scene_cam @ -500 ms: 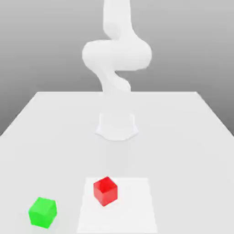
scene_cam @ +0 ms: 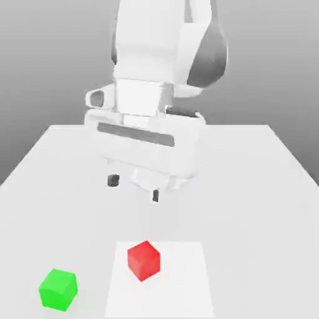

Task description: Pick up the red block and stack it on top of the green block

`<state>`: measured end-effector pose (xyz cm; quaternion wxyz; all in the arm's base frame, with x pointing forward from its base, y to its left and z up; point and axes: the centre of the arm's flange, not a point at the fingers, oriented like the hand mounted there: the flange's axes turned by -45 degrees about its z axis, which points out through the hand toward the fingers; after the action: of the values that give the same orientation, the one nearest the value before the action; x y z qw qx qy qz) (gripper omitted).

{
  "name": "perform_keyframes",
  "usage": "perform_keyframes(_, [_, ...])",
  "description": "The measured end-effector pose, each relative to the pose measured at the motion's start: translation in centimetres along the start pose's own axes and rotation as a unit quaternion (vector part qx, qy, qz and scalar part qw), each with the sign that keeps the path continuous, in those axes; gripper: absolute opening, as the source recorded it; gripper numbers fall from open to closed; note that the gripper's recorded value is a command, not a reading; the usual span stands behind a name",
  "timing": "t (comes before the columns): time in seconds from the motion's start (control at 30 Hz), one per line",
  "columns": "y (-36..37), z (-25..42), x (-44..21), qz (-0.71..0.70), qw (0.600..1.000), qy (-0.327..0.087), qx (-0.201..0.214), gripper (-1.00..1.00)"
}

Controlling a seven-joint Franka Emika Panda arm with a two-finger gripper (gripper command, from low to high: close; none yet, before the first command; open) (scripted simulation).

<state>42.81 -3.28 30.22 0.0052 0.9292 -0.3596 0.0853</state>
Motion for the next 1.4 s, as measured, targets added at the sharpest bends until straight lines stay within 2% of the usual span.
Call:
perform_keyframes(0.13, [2.7, 7.1, -3.6, 0.08, 0.994, -0.064, -0.027, 0.0])
perform_keyframes(0.37, [3.5, 13.9, -5.3, 0.098, 0.992, -0.078, -0.033, 0.0])
perform_keyframes(0.4, [3.6, 14.6, -5.5, 0.098, 0.992, -0.078, -0.033, -1.0])
perform_keyframes(0.63, [3.5, 14.7, -5.5, 0.098, 0.992, -0.078, -0.032, -1.0])
perform_keyframes(0.87, [3.3, 9.1, -4.4, 0.099, 0.991, -0.078, -0.033, -1.0])
perform_keyframes(1.17, [10.3, 7.3, 10.0, 0.172, 0.982, -0.076, -0.037, -1.0])
perform_keyframes(1.3, [11.3, 11.5, 10.6, 0.176, 0.981, -0.075, -0.039, -1.0])
perform_keyframes(1.33, [11.4, 12.6, 10.4, 0.176, 0.981, -0.075, -0.039, 1.0])
perform_keyframes(1.4, [11.4, 12.6, 10.4, 0.176, 0.981, -0.075, -0.039, 1.0])
